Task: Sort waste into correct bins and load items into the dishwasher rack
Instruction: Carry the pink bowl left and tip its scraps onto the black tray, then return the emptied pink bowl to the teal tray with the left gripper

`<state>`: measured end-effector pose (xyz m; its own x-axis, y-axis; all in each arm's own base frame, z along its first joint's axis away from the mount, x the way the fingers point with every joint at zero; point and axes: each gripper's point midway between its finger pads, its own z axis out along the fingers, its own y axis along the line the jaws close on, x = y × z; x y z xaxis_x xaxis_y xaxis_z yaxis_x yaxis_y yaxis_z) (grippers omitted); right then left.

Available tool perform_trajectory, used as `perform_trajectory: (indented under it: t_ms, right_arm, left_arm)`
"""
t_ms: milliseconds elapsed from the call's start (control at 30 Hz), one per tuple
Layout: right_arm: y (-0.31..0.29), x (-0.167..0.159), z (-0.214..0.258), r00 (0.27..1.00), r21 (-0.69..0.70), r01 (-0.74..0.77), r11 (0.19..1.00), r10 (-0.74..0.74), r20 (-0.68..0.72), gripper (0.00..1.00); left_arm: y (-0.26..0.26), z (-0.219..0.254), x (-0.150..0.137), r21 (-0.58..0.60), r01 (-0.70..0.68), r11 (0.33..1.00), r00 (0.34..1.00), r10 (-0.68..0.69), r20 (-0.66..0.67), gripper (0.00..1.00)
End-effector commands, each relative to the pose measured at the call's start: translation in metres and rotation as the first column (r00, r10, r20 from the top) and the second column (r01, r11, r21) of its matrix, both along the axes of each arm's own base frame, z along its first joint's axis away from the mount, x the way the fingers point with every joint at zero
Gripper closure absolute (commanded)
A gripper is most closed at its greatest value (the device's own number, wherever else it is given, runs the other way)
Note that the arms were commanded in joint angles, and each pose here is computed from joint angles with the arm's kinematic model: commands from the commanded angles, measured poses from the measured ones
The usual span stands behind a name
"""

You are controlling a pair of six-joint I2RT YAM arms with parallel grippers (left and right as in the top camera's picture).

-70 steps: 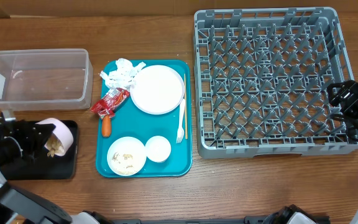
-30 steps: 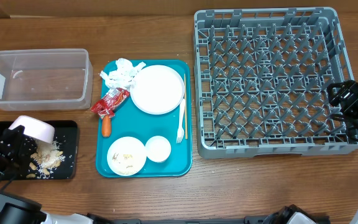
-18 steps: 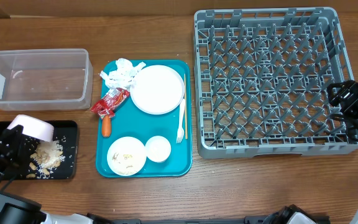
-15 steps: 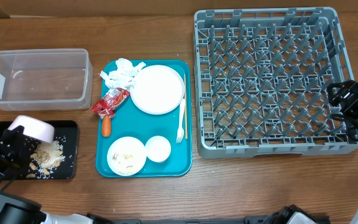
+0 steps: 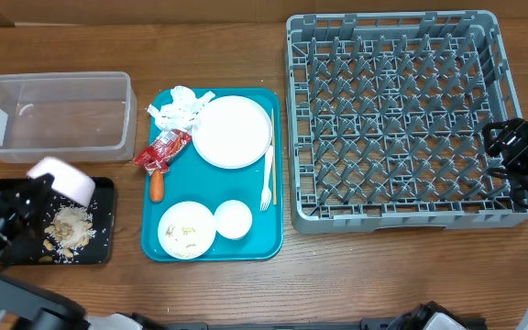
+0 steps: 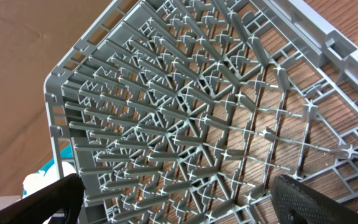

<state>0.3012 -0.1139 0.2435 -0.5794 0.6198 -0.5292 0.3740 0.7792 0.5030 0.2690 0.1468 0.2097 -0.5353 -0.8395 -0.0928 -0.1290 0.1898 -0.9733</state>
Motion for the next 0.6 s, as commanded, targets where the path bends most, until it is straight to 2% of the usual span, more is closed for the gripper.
perform_trajectory:
  t_ms: [0, 133, 200, 333, 567]
  right_arm:
    - [-0.003, 0.002, 0.011, 1.000, -0.022, 0.004, 1.000, -0.004, 0.025, 0.00]
    - [-0.003, 0.002, 0.011, 1.000, -0.022, 0.004, 1.000, -0.004, 0.025, 0.00]
    - [-0.003, 0.002, 0.011, 1.000, -0.022, 0.004, 1.000, -0.004, 0.025, 0.00]
    - [-0.003, 0.002, 0.011, 1.000, -0.022, 0.004, 1.000, -0.004, 0.025, 0.00]
    - [-0.003, 0.002, 0.011, 1.000, -0.022, 0.004, 1.000, -0.004, 0.025, 0.00]
  left_arm:
    - [-0.030, 0.043, 0.012, 0.264, 0.119, 0.957, 0.989, -0.136, 0.049, 0.96]
    - [-0.073, 0.066, 0.018, 0.399, 0.235, 0.886, 0.968, -0.252, -0.009, 0.96]
    - [-0.094, 0.069, 0.020, 0.478, 0.284, 0.831, 0.957, -0.275, -0.091, 0.96]
    - [-0.120, 0.062, 0.024, 0.615, 0.319, 0.721, 0.946, -0.202, -0.254, 0.96]
    - [-0.180, 0.039, 0.044, 0.754, 0.400, 0.521, 0.912, -0.145, -0.384, 0.96]
